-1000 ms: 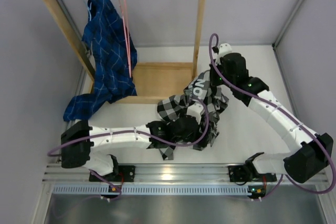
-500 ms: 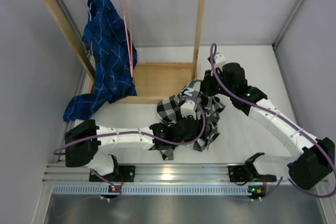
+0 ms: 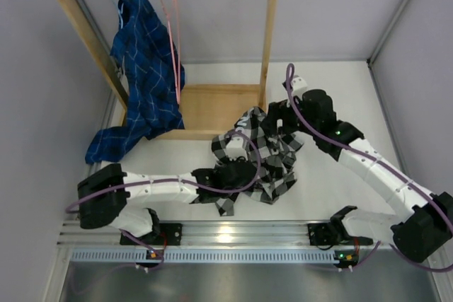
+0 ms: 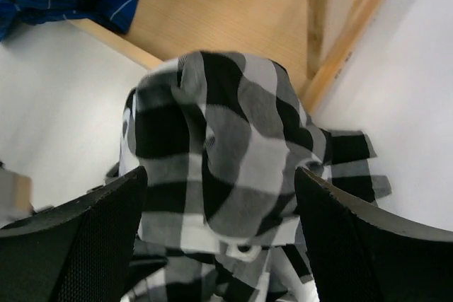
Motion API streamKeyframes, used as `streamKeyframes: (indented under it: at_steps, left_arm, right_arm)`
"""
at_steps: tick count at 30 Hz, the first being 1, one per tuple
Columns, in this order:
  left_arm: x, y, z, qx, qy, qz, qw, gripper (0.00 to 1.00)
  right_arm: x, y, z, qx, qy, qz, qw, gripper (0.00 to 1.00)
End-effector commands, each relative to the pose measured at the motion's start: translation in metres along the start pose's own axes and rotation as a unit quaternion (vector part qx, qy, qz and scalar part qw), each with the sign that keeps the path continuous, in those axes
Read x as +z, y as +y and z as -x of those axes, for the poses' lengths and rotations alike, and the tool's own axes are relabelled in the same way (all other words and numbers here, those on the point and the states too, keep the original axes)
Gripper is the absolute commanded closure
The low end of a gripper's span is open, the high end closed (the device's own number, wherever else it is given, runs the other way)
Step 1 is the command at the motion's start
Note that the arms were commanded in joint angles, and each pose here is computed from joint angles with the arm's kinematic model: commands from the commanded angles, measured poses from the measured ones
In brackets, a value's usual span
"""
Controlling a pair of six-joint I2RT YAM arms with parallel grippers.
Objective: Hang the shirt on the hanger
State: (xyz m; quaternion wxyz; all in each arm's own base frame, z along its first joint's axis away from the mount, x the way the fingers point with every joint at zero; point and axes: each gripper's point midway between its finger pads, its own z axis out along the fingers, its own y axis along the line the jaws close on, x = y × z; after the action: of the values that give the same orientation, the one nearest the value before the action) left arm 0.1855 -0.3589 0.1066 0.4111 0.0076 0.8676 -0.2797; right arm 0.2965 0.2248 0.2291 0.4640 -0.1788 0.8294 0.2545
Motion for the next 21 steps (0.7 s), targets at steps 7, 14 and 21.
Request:
streamKeyframes:
  at_steps: [7,14,21]
  left_arm:
    - [-0.043,0.016,0.032,-0.089,-0.025,-0.062,0.994,1.00]
    - [-0.043,0.015,0.030,-0.099,-0.031,-0.081,0.991,1.00]
    - [-0.043,0.015,0.026,-0.110,-0.031,-0.093,0.989,1.00]
  right_arm:
    - [-0.076,0.014,-0.068,0.119,0.001,0.050,0.992,0.27]
    - [-0.052,0.024,-0.142,0.228,0.037,0.102,0.968,0.44]
    - [-0.038,0.029,-0.153,0.235,0.040,0.129,0.963,0.47]
